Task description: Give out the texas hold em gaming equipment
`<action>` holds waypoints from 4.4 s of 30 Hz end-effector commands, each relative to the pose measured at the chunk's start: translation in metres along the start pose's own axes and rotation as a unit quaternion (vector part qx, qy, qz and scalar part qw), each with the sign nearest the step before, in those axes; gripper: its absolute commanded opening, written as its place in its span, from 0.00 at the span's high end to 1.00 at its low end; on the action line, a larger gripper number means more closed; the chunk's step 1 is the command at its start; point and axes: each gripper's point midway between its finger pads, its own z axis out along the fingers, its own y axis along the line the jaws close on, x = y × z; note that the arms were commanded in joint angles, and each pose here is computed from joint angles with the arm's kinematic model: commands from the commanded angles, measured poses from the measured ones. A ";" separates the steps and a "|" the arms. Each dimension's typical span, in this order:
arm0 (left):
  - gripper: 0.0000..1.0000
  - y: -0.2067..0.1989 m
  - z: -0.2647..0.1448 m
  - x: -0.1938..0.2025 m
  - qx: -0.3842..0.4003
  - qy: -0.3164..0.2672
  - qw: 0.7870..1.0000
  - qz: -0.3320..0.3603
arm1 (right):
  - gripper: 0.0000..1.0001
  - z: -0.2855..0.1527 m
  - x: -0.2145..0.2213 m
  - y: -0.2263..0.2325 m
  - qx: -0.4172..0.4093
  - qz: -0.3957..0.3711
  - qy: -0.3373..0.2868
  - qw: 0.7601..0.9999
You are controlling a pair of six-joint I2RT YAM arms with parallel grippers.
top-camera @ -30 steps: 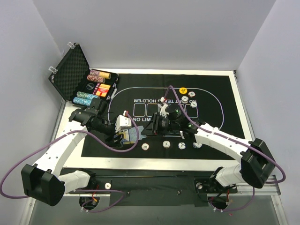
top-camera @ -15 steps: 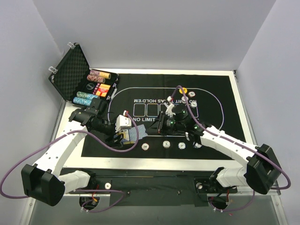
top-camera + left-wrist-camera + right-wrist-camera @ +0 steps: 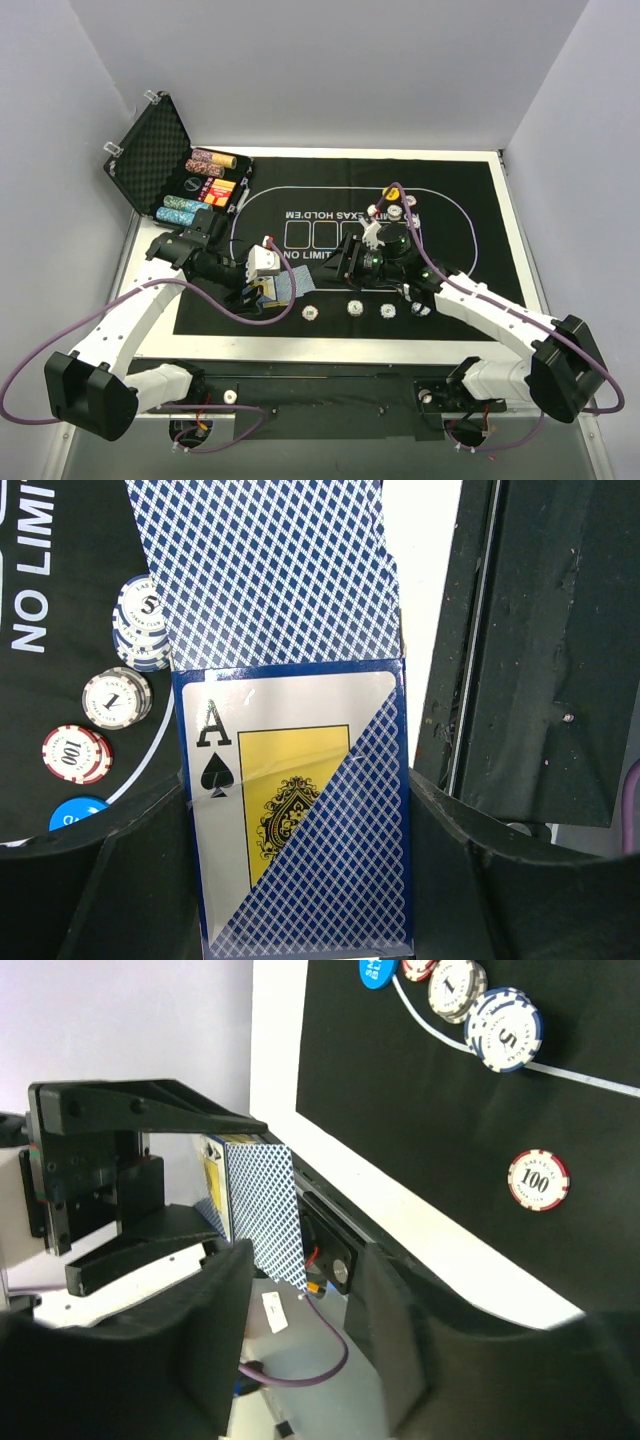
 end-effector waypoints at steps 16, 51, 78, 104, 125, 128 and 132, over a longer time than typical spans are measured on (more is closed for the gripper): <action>1.00 0.005 -0.007 -0.017 -0.018 -0.027 0.999 0.024 | 0.69 0.020 0.011 0.037 -0.066 -0.009 0.021 0.998; 1.00 0.005 -0.009 -0.019 -0.020 -0.040 0.999 0.021 | 1.00 -0.021 -0.016 0.081 -0.132 -0.008 -0.013 0.991; 1.00 -0.002 -0.015 -0.027 -0.009 -0.054 0.998 0.011 | 1.00 0.149 -0.155 -0.015 -0.042 0.060 -0.007 0.997; 1.00 -0.005 -0.019 -0.026 -0.013 -0.057 0.998 0.008 | 0.44 0.238 -0.103 -0.080 0.108 0.052 0.022 0.993; 1.00 -0.003 -0.014 -0.022 -0.014 -0.055 0.998 0.005 | 0.16 0.026 -0.060 0.051 -0.084 -0.006 -0.020 0.996; 1.00 -0.002 -0.014 -0.021 -0.015 -0.054 0.998 0.005 | 0.14 0.016 -0.025 0.040 -0.057 -0.044 0.016 0.997; 1.00 -0.001 -0.014 -0.024 -0.015 -0.057 0.998 0.003 | 0.13 0.012 0.002 0.035 -0.043 -0.066 0.042 0.996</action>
